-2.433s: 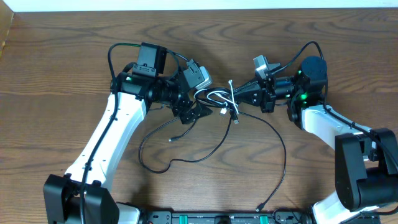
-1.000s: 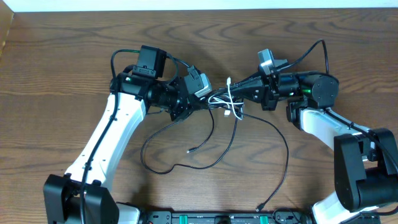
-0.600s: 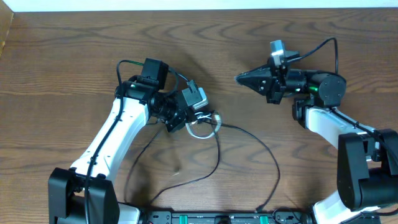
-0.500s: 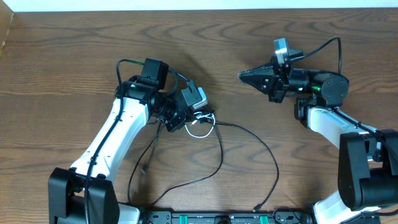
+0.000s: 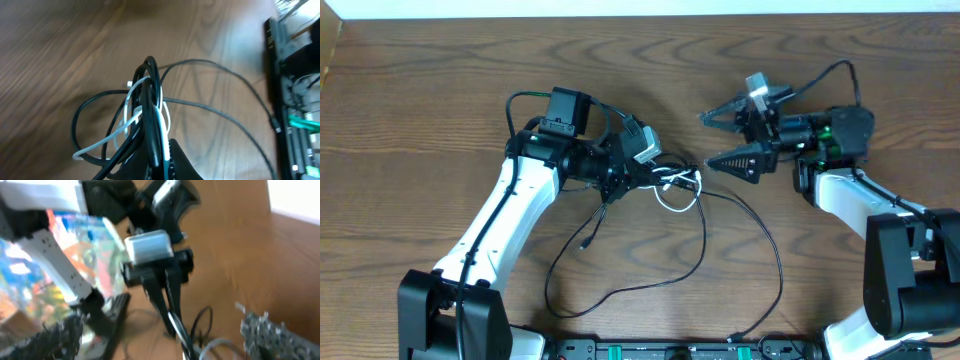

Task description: Untangle cables

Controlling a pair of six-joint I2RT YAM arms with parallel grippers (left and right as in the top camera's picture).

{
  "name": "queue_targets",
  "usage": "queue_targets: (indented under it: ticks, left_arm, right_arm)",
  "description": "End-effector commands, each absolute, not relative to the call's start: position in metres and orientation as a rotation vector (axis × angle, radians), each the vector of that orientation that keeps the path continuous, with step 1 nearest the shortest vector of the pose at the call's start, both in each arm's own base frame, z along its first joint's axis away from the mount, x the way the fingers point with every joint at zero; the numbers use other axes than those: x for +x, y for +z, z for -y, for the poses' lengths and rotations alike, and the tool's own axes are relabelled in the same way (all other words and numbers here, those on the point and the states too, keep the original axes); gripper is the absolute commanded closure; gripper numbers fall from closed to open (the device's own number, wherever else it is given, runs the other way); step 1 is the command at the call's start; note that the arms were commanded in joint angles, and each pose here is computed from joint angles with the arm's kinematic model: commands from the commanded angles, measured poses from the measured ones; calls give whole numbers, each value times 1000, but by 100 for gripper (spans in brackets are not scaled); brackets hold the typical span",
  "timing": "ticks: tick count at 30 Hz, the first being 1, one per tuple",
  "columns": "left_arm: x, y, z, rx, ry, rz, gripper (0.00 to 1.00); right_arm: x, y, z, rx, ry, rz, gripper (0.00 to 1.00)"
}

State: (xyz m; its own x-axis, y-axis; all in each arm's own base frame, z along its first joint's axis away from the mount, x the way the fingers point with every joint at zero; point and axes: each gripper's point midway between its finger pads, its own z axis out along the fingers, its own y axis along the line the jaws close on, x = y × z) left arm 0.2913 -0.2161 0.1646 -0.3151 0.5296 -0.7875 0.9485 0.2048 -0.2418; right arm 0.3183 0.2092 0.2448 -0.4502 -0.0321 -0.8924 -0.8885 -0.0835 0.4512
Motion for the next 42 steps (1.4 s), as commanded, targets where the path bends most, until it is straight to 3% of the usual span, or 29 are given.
queue_targets:
  ticks: [1, 18, 26, 42]
  left_arm:
    - [283, 175, 224, 1338, -1115, -1882, 92]
    - [314, 190, 226, 1180, -1097, -1902, 92]
    - [340, 225, 201, 980, -1062, -1897, 93]
    - [342, 295, 176, 905, -929, -1730, 92]
  right_arm:
    - [324, 242, -216, -1010, 1592, -1503, 1]
    - [321, 180, -253, -892, 1624, -1748, 1]
    - [335, 127, -246, -705, 1449, -2045, 1]
    - [314, 99, -259, -790, 1360, -2158, 2]
